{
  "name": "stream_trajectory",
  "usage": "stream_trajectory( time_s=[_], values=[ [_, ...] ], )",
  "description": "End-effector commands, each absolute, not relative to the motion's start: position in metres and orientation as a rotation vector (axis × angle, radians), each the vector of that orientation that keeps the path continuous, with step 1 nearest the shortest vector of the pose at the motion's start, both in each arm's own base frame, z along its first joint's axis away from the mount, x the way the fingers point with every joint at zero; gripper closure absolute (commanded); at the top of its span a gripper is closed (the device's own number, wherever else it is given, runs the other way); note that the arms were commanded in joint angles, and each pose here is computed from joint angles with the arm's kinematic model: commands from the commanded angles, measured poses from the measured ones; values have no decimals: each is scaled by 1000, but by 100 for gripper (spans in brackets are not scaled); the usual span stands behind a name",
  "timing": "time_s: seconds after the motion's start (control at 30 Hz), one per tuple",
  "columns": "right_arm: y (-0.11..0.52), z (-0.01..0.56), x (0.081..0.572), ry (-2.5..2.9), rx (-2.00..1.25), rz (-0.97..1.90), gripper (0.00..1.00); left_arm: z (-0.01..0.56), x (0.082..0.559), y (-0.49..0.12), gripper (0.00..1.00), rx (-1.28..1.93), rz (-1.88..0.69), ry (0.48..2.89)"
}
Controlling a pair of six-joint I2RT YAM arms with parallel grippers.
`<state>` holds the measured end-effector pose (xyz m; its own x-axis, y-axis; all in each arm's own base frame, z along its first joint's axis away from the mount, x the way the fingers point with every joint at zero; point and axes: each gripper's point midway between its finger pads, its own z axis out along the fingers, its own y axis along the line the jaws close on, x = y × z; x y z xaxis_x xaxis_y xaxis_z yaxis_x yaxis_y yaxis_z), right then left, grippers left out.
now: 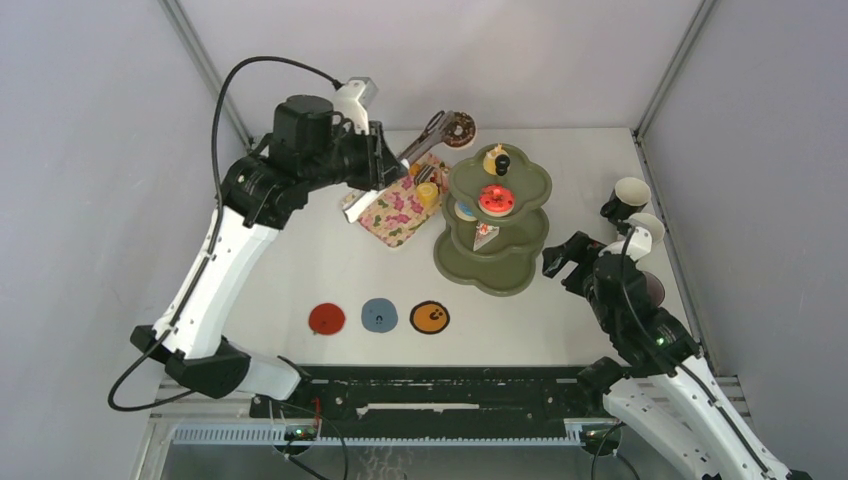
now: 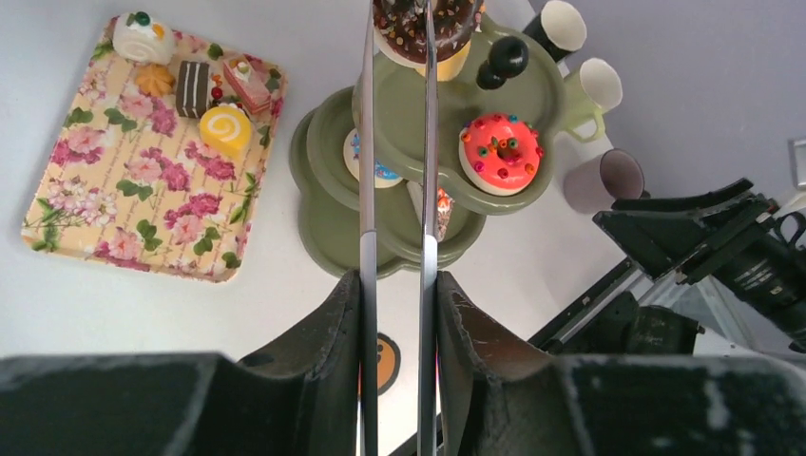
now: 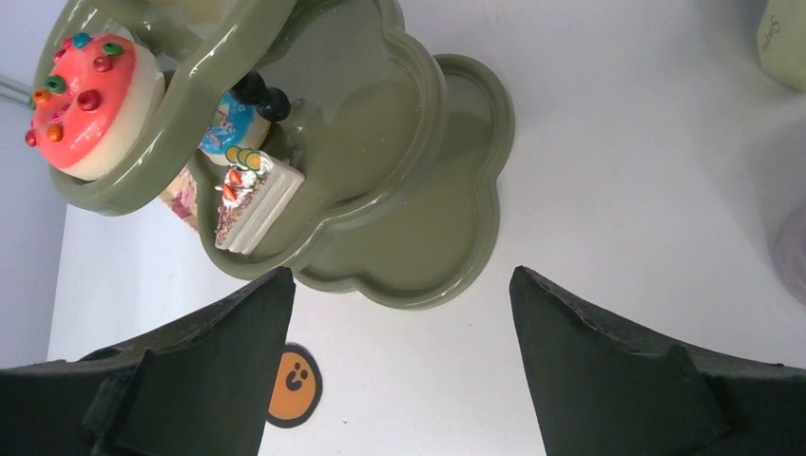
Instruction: Serve the afternoon tea
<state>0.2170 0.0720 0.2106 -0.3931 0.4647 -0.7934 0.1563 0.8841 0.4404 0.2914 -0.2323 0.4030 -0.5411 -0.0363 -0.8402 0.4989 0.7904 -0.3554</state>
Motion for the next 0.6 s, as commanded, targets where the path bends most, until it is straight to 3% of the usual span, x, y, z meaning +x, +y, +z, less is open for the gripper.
stream_trajectory(
  time_s=[0.0,0.4,0.57],
  values=[
    [72,231,218,1908,478,400,8,403,288,-241,96,441,-680,2037],
    [77,228,219,1926,466,400,8,385,288,-262,94,490,-722,2090],
    [73,226,217,1929,480,388,8,376,287,-268,86,509,-733,2126]
  ],
)
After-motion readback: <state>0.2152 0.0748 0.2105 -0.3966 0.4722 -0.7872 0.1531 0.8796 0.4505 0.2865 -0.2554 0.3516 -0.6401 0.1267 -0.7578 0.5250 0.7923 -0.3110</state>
